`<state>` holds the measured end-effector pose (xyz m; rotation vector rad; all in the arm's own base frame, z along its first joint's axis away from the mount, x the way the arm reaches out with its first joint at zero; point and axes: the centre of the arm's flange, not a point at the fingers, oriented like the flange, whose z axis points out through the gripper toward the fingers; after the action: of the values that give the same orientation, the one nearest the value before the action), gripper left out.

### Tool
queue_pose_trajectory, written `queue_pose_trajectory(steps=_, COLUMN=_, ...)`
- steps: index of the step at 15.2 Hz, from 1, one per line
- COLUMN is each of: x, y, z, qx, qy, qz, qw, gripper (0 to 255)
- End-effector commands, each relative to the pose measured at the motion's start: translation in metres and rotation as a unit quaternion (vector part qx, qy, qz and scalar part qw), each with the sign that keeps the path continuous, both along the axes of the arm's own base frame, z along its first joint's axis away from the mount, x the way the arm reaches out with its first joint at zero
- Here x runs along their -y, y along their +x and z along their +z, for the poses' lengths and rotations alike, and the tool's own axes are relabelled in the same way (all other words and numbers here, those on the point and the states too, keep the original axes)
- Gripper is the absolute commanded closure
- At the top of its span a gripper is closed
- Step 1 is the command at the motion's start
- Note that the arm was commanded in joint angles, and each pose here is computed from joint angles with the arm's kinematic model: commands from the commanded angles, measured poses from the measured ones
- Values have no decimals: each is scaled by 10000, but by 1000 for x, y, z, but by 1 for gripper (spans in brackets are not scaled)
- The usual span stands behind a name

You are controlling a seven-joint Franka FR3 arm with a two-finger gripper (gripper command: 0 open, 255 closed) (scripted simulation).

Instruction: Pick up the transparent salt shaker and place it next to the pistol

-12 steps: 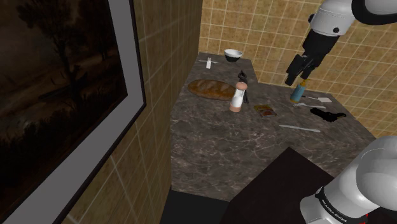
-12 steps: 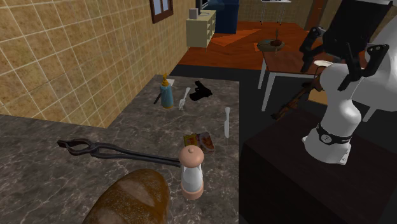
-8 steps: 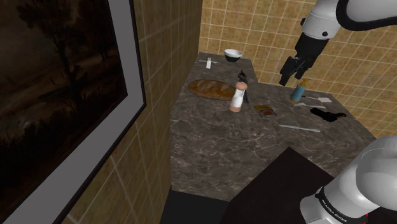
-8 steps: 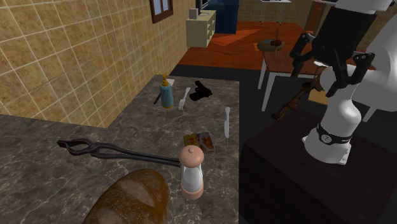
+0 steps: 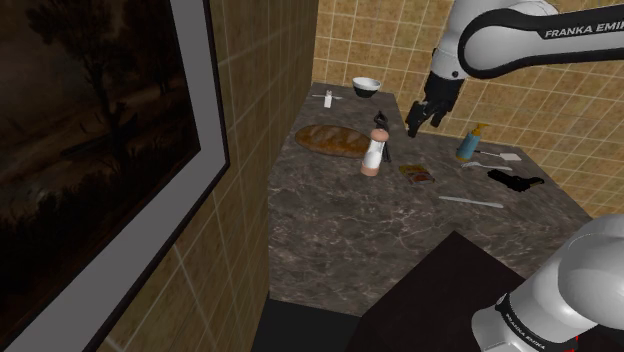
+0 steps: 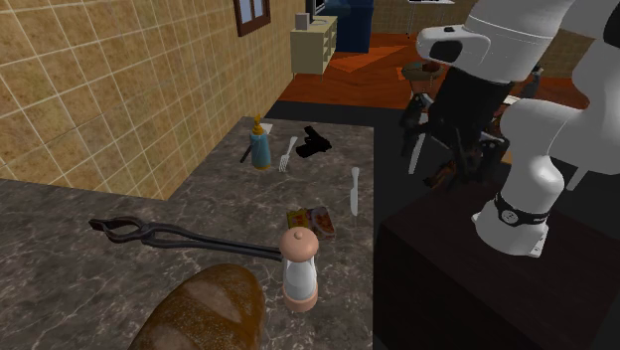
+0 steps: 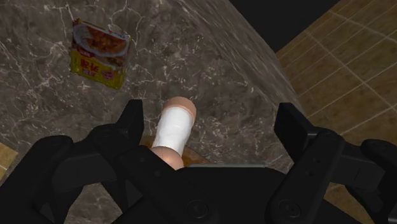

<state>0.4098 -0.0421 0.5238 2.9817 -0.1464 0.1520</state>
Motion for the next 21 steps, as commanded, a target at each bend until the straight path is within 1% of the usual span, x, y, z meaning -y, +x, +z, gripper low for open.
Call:
queue_pose_trajectory(steps=1, x=9, y=20, z=-14, qx=24, qy=-81, qz=5, qw=10000, gripper=0)
queue_pose_trajectory(steps=15, x=62, y=165, z=-102, qx=144, qy=-628, qz=15, qw=9979, gripper=0)
queue_pose_trajectory(steps=16, x=62, y=166, z=-102, qx=145, qy=-630, qz=15, qw=9979, gripper=0)
queue_pose_trajectory(steps=21, x=69, y=169, z=-128, qx=145, qy=-630, qz=15, qw=9979, gripper=0)
